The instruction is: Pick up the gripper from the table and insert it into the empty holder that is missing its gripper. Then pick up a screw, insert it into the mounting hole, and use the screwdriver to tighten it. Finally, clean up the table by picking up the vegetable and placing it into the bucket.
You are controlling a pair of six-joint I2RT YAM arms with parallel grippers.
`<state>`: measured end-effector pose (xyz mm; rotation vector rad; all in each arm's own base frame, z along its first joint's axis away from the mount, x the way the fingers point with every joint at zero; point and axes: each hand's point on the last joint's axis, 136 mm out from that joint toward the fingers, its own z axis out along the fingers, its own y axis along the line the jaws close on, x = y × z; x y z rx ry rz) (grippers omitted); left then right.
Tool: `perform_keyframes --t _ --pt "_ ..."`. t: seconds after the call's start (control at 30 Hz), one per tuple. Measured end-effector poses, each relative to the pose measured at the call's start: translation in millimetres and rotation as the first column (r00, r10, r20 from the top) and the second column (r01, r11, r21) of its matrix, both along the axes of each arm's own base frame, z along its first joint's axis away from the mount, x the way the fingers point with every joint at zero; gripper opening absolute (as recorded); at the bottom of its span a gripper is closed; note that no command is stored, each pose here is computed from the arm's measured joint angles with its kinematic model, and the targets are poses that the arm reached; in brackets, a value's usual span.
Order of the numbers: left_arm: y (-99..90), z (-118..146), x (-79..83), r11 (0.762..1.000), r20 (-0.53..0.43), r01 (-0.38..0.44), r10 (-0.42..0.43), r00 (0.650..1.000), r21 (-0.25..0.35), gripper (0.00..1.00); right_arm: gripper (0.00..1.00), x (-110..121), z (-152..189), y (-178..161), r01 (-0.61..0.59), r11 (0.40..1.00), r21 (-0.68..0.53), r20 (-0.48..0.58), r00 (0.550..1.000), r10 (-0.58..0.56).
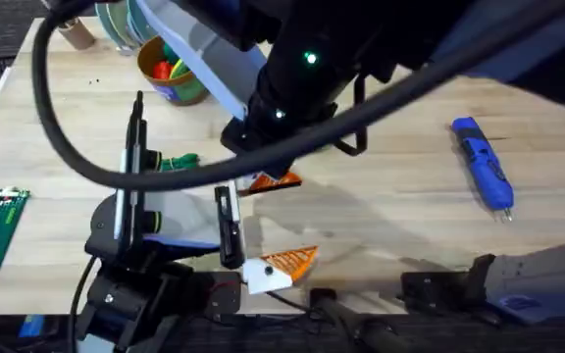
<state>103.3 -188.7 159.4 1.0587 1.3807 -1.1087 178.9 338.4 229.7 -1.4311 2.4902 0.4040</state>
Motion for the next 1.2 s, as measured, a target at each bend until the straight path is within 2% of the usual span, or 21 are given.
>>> perform_keyframes --t 1.07,1.1,1.2 --pt "-0.2 0 -0.9 1.0 -0.006 0.005 -0.005 1.0 -0.001 0.993 0.008 -4 -16 6 -0.015 0.999 -0.045 -0.019 1.0 0.014" --pt "-0.2 0 -0.9 1.0 -0.006 0.005 -0.005 1.0 -0.001 0.993 0.022 -4 -16 6 -0.011 0.999 -0.045 -0.021 1.0 0.01" --pt "-0.2 0 -0.9 1.0 -0.005 0.005 -0.005 1.0 -0.001 0.993 0.208 -4 -16 5 0.001 0.999 -0.046 -0.027 1.0 -0.002"
